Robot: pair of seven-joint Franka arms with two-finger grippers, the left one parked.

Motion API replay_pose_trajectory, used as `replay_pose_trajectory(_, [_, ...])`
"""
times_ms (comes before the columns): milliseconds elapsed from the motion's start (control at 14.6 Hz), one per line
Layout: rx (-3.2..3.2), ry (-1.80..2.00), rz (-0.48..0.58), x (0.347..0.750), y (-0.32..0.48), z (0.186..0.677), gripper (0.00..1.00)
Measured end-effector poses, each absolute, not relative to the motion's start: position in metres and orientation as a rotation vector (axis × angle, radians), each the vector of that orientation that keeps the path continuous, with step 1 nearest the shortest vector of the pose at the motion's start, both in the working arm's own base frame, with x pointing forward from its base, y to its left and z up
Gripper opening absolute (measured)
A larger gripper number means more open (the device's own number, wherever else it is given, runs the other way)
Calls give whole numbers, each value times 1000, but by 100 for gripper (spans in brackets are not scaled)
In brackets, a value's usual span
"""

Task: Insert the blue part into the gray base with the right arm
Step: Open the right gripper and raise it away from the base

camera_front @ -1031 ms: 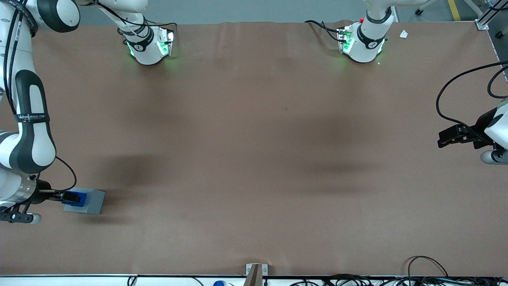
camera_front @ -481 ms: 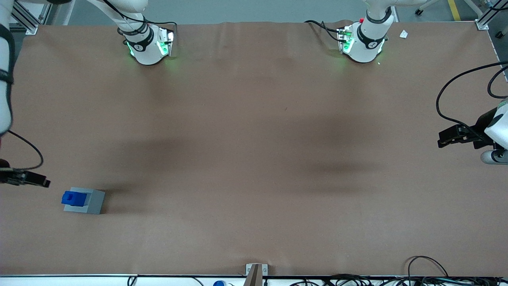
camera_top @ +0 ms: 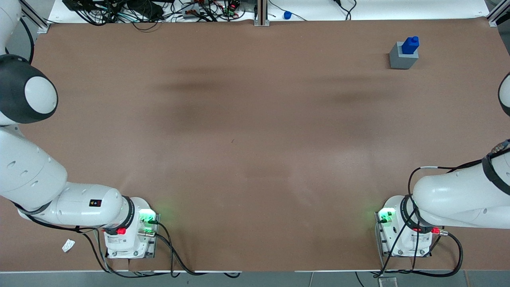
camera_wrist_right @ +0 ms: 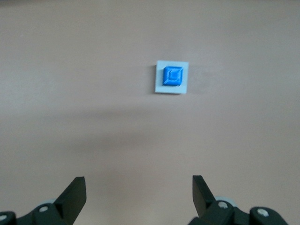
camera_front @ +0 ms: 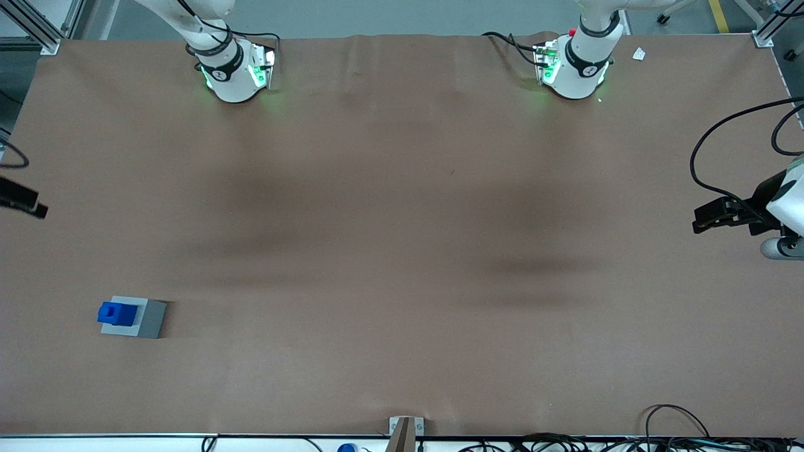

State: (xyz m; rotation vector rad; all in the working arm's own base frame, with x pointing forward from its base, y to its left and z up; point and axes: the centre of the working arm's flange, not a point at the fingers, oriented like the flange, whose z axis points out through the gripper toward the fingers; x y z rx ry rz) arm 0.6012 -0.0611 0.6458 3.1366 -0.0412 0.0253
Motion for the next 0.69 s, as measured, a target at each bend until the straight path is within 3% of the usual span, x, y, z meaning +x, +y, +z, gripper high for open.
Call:
replay_pose_trajectory(275, [3111,-25,12,580,0,666,100])
replay_pose_trajectory(687, [3098,-41,1,579,-1,666,100])
